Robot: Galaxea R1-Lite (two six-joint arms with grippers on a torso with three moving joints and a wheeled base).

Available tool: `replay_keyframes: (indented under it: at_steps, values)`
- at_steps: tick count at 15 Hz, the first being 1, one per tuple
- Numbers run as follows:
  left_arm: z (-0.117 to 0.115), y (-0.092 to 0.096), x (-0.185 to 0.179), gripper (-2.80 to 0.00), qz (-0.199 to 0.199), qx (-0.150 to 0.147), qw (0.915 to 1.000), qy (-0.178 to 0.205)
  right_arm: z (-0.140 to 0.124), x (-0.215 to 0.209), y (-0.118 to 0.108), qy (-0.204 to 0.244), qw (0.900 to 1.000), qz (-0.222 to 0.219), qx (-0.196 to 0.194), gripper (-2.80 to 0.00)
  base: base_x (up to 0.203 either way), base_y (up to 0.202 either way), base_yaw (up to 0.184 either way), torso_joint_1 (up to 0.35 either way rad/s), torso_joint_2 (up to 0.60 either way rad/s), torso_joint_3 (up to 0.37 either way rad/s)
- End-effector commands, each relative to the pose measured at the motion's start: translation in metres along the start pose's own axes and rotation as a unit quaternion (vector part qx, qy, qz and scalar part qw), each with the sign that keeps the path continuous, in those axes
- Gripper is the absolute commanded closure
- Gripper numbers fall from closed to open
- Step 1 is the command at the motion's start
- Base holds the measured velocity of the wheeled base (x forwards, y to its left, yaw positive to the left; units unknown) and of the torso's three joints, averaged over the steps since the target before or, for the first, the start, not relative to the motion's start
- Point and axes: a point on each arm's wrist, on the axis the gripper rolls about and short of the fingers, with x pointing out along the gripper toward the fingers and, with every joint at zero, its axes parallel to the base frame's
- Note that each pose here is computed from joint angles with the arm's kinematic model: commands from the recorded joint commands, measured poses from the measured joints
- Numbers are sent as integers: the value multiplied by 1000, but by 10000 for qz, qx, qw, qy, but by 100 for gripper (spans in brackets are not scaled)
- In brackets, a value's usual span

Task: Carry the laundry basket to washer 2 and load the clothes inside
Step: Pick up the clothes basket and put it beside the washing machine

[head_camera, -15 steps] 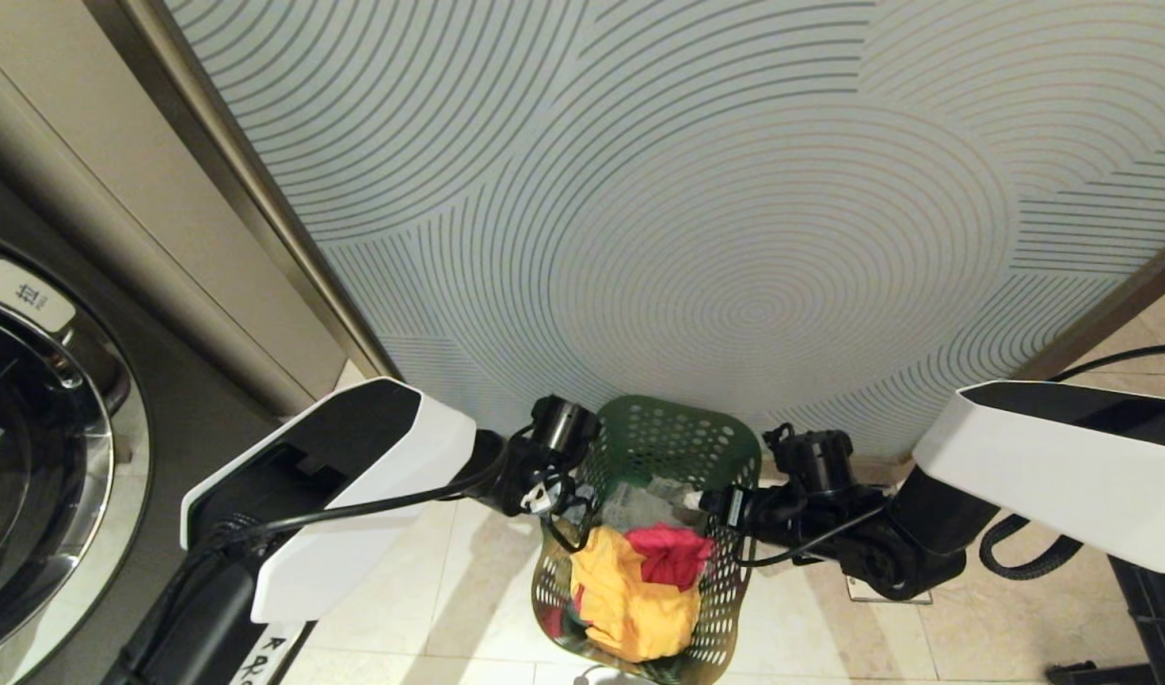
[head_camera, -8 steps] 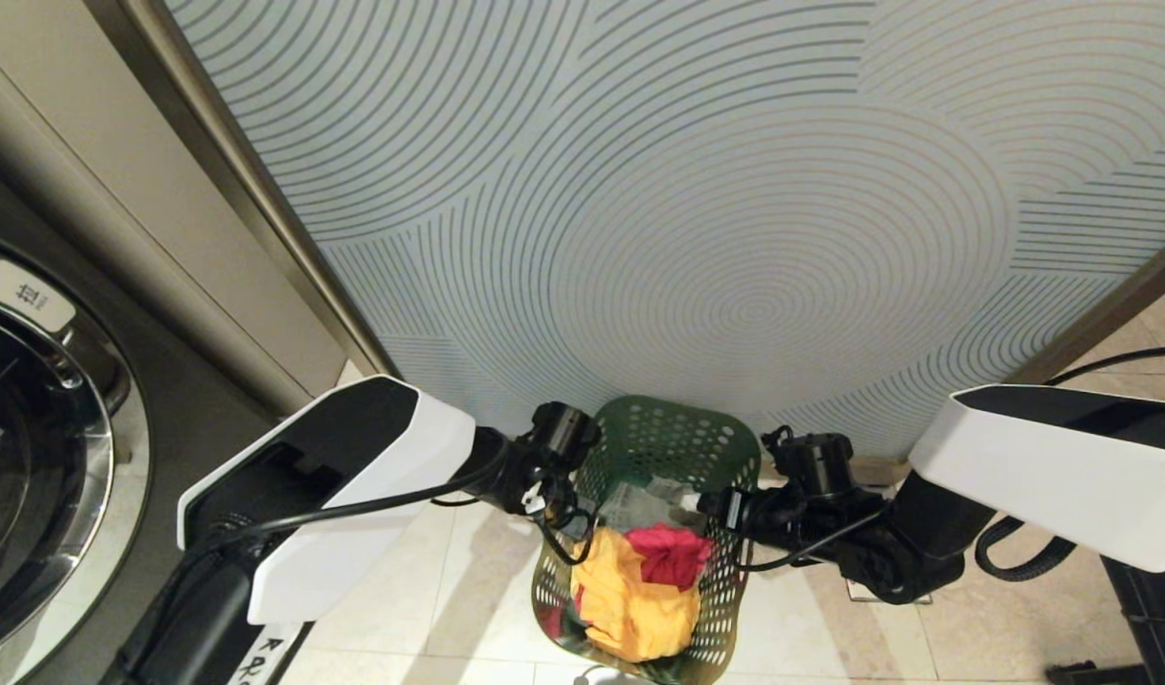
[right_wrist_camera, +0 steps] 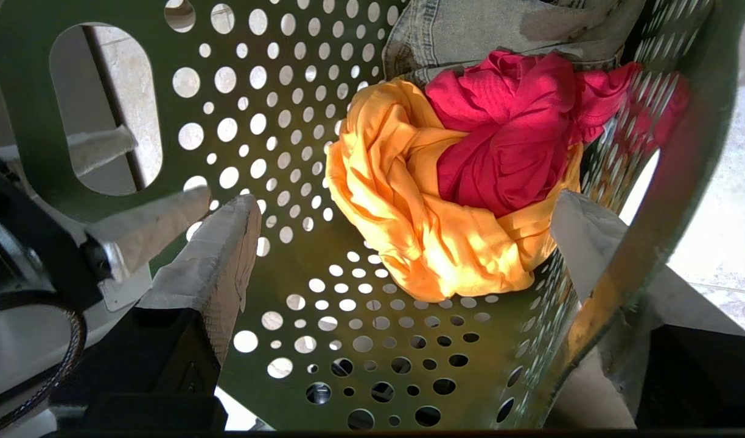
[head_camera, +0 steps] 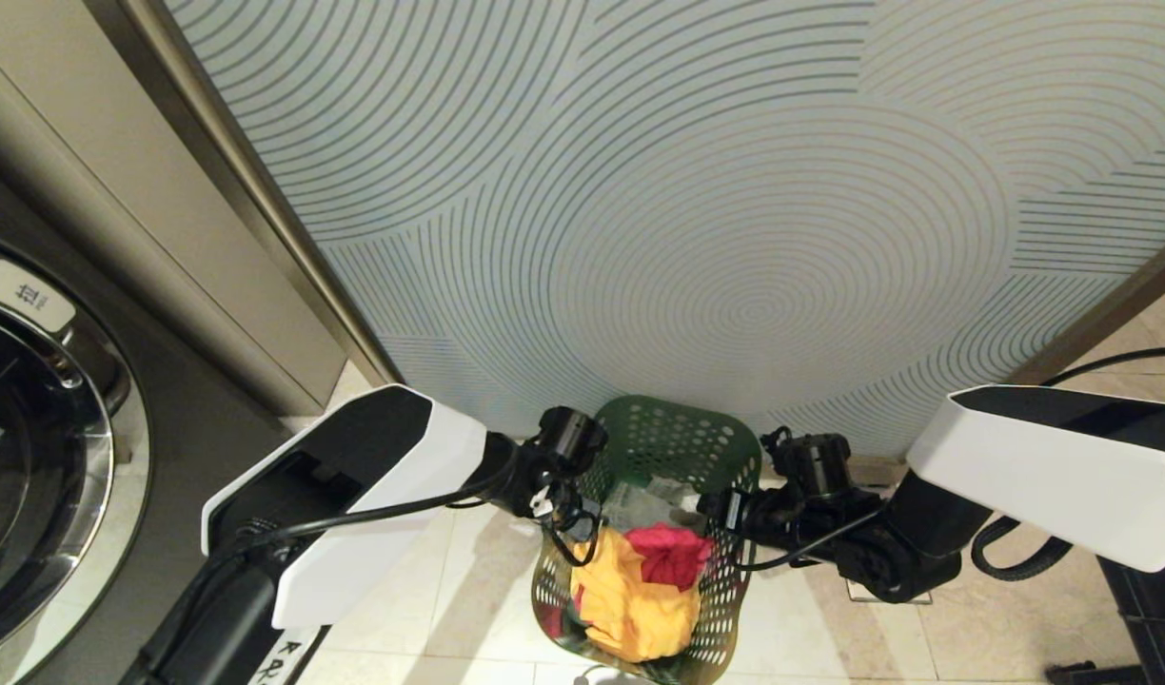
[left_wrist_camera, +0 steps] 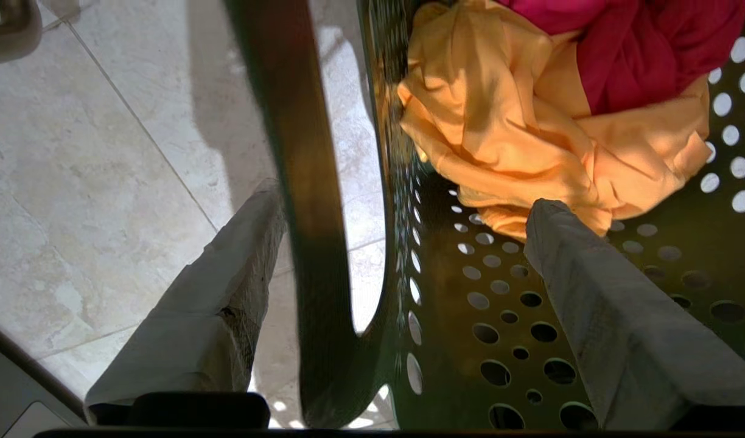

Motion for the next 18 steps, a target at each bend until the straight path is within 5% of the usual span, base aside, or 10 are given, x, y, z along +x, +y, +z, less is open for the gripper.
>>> replay_keyframes:
  at_steps: [1,4,18]
  values:
    - [-1,-5,6,-280,46,28,10000,2,-2,5,-3,-45,10000,-73,7,-280,0,0,0,0,0,0]
    - [-1,-8,6,-280,141,46,9999,-28,-4,14,-6,-241,9988,-428,-49,-280,0,0,0,0,0,0]
    - [-4,-14,7,-280,158,132,9998,53,-11,15,-6,-136,9985,-468,-258,-280,0,0,0,0,0,0]
